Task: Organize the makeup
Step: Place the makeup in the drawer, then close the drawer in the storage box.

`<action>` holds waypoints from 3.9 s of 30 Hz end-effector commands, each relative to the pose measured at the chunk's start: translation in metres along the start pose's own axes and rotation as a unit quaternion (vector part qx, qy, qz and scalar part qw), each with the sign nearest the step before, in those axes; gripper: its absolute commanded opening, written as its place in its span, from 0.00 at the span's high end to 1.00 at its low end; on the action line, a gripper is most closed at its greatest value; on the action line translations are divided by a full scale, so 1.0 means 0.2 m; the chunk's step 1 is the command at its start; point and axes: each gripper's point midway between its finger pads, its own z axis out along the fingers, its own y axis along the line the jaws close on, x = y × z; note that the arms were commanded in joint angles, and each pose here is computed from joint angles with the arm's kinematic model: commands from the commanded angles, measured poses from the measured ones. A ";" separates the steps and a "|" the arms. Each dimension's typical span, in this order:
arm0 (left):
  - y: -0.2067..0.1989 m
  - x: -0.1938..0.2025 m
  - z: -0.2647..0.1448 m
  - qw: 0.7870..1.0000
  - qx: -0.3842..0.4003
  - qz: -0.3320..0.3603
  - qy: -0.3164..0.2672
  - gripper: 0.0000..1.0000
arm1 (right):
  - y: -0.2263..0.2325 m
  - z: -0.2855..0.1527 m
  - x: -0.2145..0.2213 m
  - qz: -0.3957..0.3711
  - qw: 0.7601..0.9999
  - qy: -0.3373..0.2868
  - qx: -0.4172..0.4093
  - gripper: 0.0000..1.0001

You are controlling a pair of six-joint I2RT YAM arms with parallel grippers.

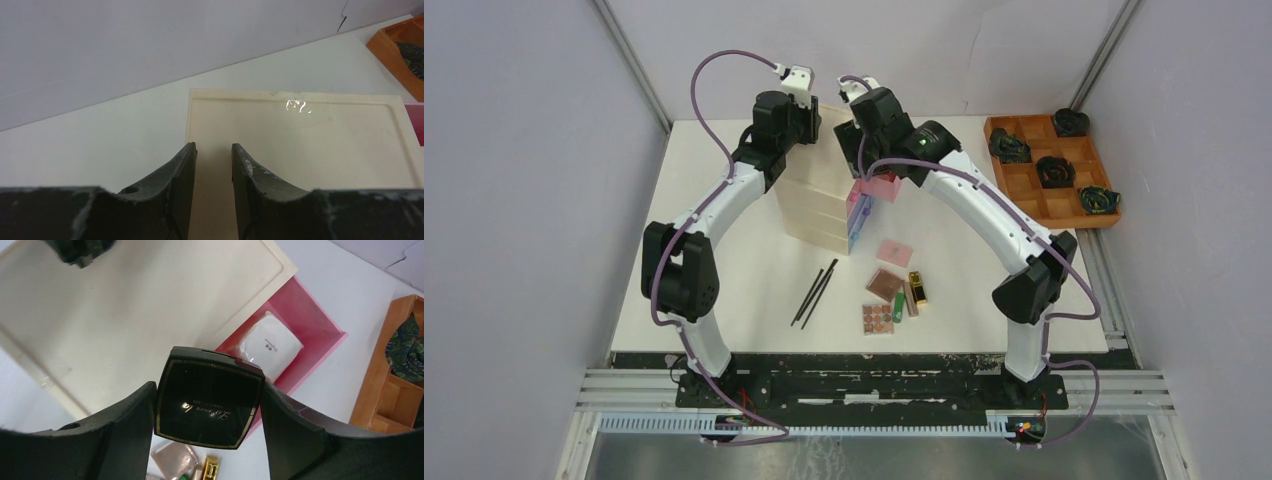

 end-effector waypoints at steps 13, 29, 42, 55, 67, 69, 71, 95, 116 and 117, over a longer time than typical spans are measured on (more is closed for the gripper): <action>0.13 1.03 -0.18 0.944 -0.040 0.020 0.326 0.59 | -0.24 0.21 -0.02 0.008 0.999 -0.002 0.034 0.99; 0.14 1.04 -0.19 0.943 -0.044 0.025 0.330 0.59 | -0.27 0.38 0.09 -0.045 0.998 0.027 0.047 0.88; 0.15 1.06 -0.18 0.941 -0.047 0.028 0.335 0.59 | -0.23 0.40 0.18 -0.050 0.998 0.024 -0.025 0.69; 0.14 1.05 -0.17 0.941 -0.045 0.026 0.334 0.59 | -0.26 0.24 0.22 -0.090 0.995 0.021 -0.045 0.18; 0.14 1.04 -0.17 0.943 -0.042 0.025 0.330 0.59 | -0.29 0.16 0.13 -0.090 0.995 -0.014 -0.035 0.01; 0.14 1.04 -0.17 0.943 -0.042 0.025 0.330 0.59 | -0.29 0.15 0.10 -0.087 0.995 -0.024 -0.031 0.01; 0.14 1.04 -0.17 0.943 -0.042 0.025 0.330 0.59 | -0.31 0.13 0.06 -0.084 0.996 -0.036 -0.023 0.01; 0.14 1.03 -0.17 0.943 -0.043 0.024 0.330 0.59 | -0.52 -0.05 -0.02 -0.005 0.993 -0.094 0.071 1.00; 0.16 1.05 -0.18 0.941 -0.052 0.030 0.333 0.60 | -0.34 0.41 0.33 0.045 0.998 0.013 -0.037 0.99; 0.16 1.05 -0.17 0.941 -0.052 0.030 0.333 0.60 | -0.31 0.43 0.31 0.047 0.998 0.006 -0.047 0.99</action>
